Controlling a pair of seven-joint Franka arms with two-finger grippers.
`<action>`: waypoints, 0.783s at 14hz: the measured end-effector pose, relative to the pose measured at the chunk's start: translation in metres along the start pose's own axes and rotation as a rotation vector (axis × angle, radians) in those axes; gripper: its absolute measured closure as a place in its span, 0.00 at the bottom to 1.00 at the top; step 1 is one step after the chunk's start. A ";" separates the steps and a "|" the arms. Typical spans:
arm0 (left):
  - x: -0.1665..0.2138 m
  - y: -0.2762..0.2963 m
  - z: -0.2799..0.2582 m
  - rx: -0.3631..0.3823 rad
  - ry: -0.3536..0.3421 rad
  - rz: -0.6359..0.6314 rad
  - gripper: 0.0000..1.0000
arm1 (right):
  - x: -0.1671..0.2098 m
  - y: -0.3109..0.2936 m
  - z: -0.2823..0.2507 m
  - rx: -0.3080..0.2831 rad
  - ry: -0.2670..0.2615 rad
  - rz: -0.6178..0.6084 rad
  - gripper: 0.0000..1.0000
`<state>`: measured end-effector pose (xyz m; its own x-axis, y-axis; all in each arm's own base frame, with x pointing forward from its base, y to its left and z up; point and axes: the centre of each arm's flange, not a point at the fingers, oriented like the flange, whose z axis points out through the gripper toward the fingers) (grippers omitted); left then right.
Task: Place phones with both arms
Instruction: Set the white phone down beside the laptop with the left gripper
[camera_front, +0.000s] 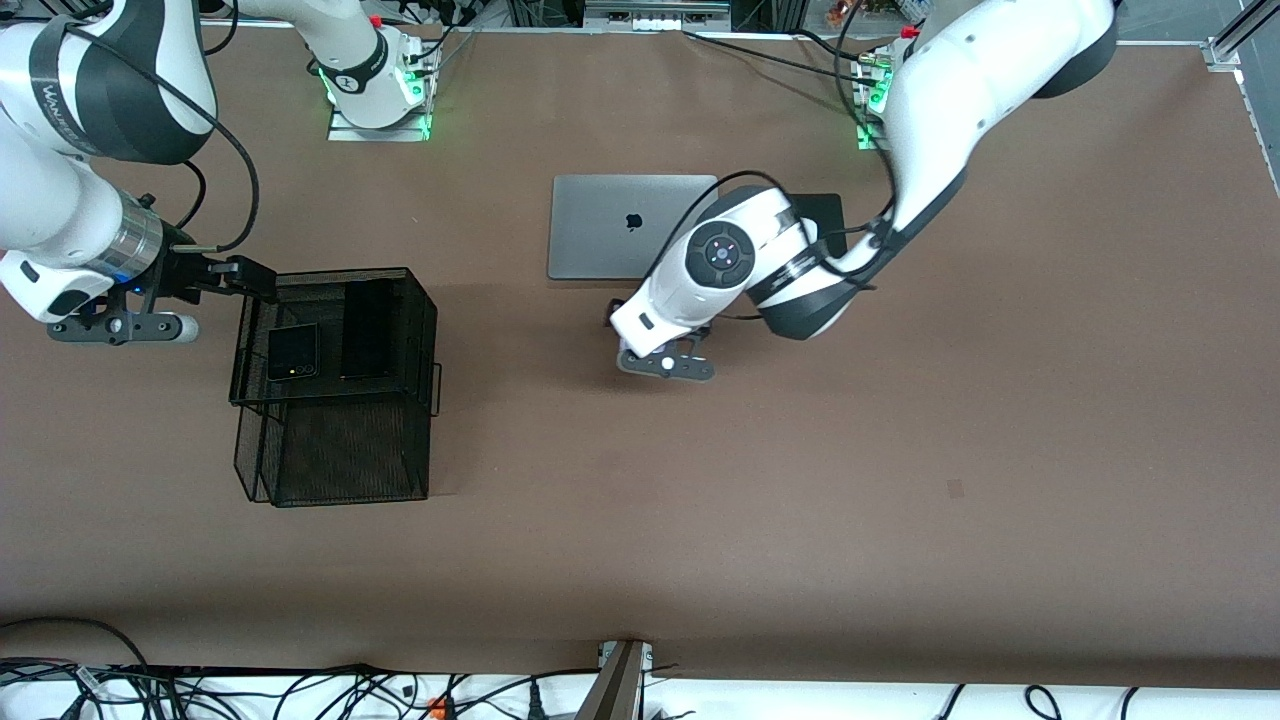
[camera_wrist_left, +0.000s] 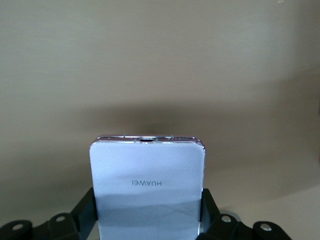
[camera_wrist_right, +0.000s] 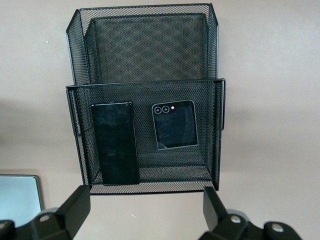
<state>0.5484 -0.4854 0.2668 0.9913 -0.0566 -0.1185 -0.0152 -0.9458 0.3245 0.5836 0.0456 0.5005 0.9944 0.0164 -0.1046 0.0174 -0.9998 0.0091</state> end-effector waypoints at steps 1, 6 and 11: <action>0.002 0.003 0.015 -0.057 0.005 -0.017 0.16 | 0.000 0.000 0.000 0.000 -0.001 0.000 0.00; -0.008 0.008 0.074 -0.110 0.018 -0.017 0.16 | 0.000 0.000 0.002 -0.003 -0.005 0.001 0.00; -0.012 0.008 0.099 -0.042 0.051 0.024 0.03 | 0.002 -0.001 0.006 -0.011 -0.010 0.002 0.00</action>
<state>0.5235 -0.5237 0.1781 0.9961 -0.0621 -0.0625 -0.0350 -0.9299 0.3661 0.5845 0.0467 0.4944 0.9933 0.0137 -0.1149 0.0162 -0.9997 0.0207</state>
